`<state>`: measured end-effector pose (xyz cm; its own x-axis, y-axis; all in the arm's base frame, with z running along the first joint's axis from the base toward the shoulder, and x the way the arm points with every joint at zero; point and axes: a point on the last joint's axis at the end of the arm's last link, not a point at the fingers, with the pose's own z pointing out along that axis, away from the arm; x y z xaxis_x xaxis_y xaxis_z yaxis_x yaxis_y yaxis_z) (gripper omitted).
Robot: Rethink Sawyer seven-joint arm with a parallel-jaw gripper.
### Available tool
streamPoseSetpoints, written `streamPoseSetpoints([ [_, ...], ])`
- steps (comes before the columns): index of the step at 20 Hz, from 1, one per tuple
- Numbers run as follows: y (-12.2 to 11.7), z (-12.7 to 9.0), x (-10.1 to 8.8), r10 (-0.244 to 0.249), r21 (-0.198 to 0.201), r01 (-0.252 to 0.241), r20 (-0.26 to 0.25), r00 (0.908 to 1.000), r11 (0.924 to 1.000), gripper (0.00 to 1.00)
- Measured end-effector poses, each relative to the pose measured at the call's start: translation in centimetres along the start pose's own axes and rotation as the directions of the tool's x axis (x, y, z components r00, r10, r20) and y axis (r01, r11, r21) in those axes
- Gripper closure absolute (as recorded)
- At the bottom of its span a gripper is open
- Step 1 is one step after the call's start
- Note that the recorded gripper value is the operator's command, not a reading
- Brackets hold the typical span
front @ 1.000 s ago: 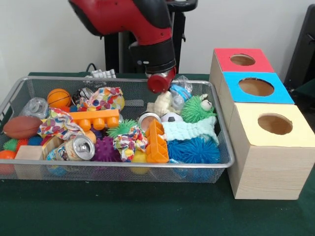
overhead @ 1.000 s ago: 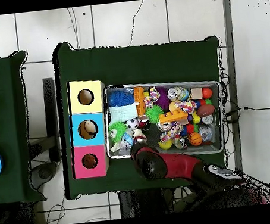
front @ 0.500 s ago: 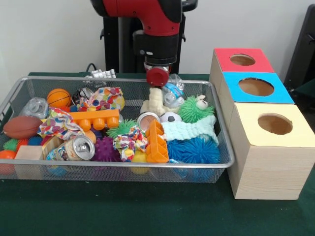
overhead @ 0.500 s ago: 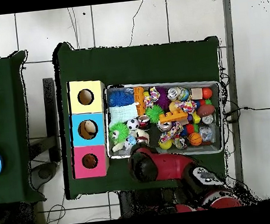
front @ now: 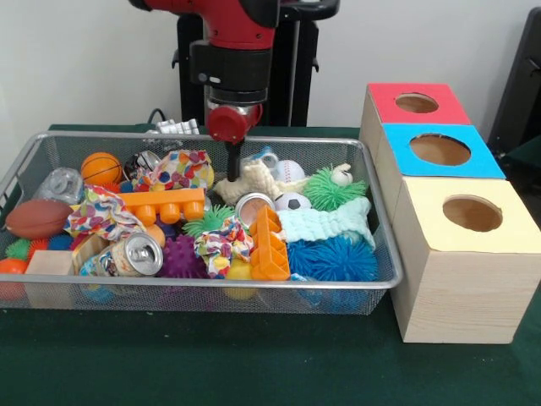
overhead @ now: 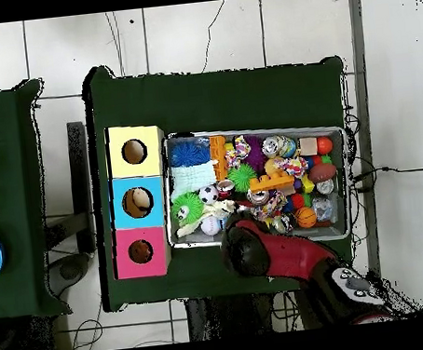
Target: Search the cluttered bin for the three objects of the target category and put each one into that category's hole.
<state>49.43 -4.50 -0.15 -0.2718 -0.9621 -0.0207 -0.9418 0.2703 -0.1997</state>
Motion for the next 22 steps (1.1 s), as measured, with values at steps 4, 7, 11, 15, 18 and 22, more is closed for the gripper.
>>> streamPoseSetpoints([
  [4,-0.9,-0.4,1.1,0.044,0.007,-0.044,-0.009,0.9990,0.9990,1.00],
  [7,-1.4,-0.6,1.4,0.070,0.000,-0.070,-0.013,0.9975,0.9975,1.00],
  [11,-1.5,-0.9,1.4,0.087,-0.019,-0.087,-0.016,0.9961,0.9960,1.00],
  [15,-2.0,-1.2,1.6,0.104,-0.031,-0.104,-0.014,0.9945,0.9941,1.00],
  [18,-2.5,-1.4,1.8,0.125,-0.037,-0.125,-0.004,0.9921,0.9915,1.00],
  [22,-4.3,-1.5,2.0,0.174,-0.025,-0.173,0.049,0.9835,0.9846,1.00],
])
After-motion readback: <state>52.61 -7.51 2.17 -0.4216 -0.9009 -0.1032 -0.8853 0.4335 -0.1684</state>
